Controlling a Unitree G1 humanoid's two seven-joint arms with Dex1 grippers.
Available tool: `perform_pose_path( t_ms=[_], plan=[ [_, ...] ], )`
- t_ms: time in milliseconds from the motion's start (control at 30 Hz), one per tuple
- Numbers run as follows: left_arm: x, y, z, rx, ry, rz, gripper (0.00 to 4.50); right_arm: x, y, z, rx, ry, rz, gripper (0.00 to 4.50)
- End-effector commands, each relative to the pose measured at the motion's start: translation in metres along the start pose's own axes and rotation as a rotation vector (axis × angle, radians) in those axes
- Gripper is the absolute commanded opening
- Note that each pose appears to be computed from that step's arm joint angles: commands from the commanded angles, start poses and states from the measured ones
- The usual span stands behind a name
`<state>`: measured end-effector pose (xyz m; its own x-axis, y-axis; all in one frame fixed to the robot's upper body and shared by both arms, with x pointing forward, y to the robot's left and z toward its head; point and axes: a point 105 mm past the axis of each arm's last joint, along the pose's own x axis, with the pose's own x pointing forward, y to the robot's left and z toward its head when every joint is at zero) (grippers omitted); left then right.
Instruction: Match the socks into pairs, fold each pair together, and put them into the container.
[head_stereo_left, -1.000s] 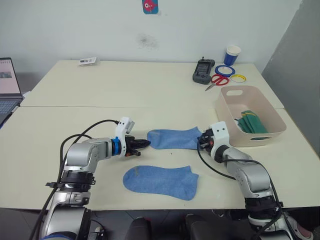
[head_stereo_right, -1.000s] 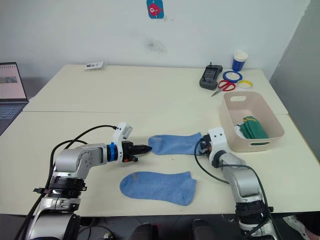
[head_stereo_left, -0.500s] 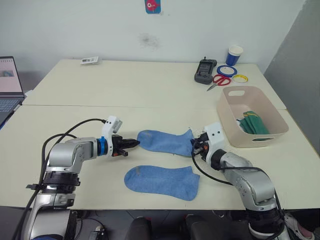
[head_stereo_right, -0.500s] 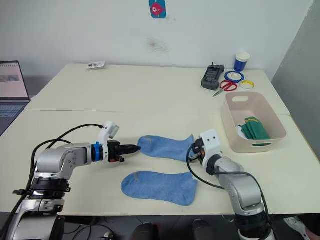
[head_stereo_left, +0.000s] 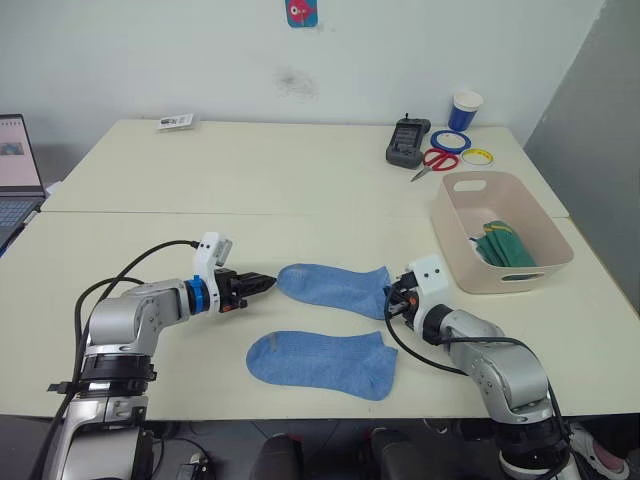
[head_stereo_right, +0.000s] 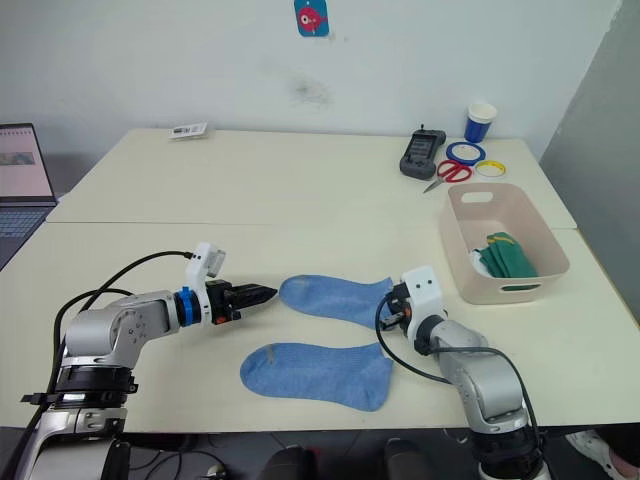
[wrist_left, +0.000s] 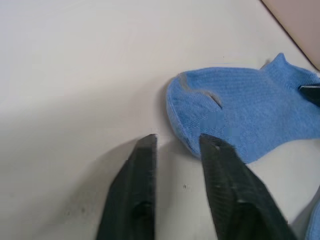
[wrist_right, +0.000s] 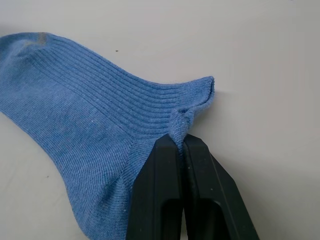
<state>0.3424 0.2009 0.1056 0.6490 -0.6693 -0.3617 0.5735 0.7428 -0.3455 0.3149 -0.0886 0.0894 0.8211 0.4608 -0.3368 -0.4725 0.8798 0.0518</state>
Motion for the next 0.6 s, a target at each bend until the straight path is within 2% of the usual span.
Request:
perform_pose_path(
  t_ms=[33, 300, 433, 567, 600],
  plan=[
    [0.000, 0.000, 0.016, 0.050, -0.068, 0.010, 2.16, -0.002, 0.002, 0.013, -0.022, -0.053, 0.001, 0.00],
    [0.033, -0.003, 0.005, 0.068, -0.038, 0.020, 2.16, -0.001, 0.004, 0.014, -0.030, -0.052, 0.012, 0.00],
    [0.040, -0.010, -0.008, 0.072, 0.039, -0.014, 1.29, 0.000, 0.005, 0.014, -0.031, -0.052, 0.015, 0.00],
    [0.038, -0.010, -0.004, 0.063, 0.012, -0.011, 0.01, -0.001, 0.004, 0.016, -0.029, -0.063, 0.002, 0.00],
    [0.037, -0.010, -0.002, 0.063, 0.004, -0.011, 0.01, -0.002, 0.004, 0.017, -0.030, -0.071, -0.004, 0.00]
  ],
)
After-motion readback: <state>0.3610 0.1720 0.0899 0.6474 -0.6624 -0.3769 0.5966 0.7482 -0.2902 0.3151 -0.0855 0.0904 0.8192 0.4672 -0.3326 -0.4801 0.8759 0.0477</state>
